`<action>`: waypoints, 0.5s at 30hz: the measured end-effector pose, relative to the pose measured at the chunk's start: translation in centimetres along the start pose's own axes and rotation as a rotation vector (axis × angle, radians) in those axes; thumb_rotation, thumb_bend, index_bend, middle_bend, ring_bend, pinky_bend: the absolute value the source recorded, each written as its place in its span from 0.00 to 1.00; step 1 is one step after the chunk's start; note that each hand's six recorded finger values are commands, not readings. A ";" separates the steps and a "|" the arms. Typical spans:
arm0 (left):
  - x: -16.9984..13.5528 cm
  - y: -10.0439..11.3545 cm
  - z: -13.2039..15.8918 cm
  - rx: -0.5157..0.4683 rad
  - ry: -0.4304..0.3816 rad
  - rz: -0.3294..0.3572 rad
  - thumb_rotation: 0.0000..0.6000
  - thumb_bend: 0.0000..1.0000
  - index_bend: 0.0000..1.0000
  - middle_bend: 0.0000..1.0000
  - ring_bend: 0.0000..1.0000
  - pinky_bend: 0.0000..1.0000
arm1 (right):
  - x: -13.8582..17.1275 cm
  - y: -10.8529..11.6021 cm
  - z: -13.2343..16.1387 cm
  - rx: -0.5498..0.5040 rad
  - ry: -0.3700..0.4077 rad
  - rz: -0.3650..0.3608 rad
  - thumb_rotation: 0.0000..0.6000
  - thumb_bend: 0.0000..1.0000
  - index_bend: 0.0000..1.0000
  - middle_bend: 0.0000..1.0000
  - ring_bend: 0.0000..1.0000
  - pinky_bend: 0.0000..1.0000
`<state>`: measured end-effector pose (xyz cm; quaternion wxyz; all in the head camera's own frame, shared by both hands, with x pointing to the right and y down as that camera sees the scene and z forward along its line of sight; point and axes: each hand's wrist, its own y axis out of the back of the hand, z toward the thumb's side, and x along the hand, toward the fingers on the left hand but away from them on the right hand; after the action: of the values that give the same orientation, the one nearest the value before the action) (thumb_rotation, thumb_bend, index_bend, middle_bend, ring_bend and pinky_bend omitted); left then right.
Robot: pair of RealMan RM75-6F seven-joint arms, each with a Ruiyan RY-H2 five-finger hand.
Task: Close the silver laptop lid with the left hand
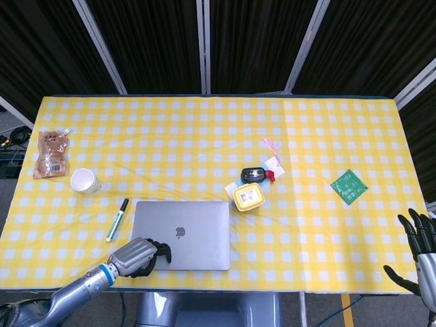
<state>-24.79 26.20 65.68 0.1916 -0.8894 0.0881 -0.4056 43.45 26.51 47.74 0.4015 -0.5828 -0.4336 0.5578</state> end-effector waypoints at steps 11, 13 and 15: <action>0.1 1.4 -0.1 -0.014 0.000 0.084 1.00 1.00 0.36 0.24 0.27 0.14 | 0.1 0.3 -0.1 -0.009 0.000 -0.009 1.00 0.00 0.06 0.00 0.00 0.00; -0.5 2.8 0.0 -0.012 -0.006 0.139 1.00 0.98 0.31 0.20 0.16 0.06 | 0.1 0.4 -0.1 -0.011 0.001 -0.011 1.00 0.00 0.06 0.00 0.00 0.00; -1.5 4.6 0.1 -0.008 -0.008 0.220 1.00 0.78 0.21 0.09 0.05 0.01 | 0.2 0.5 -0.1 -0.013 0.004 -0.014 1.00 0.00 0.06 0.00 0.00 0.00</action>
<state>-25.71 22.48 62.67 0.2319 -0.8768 0.1861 -0.3780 43.56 26.53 47.17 0.4024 -0.5835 -0.4406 0.5509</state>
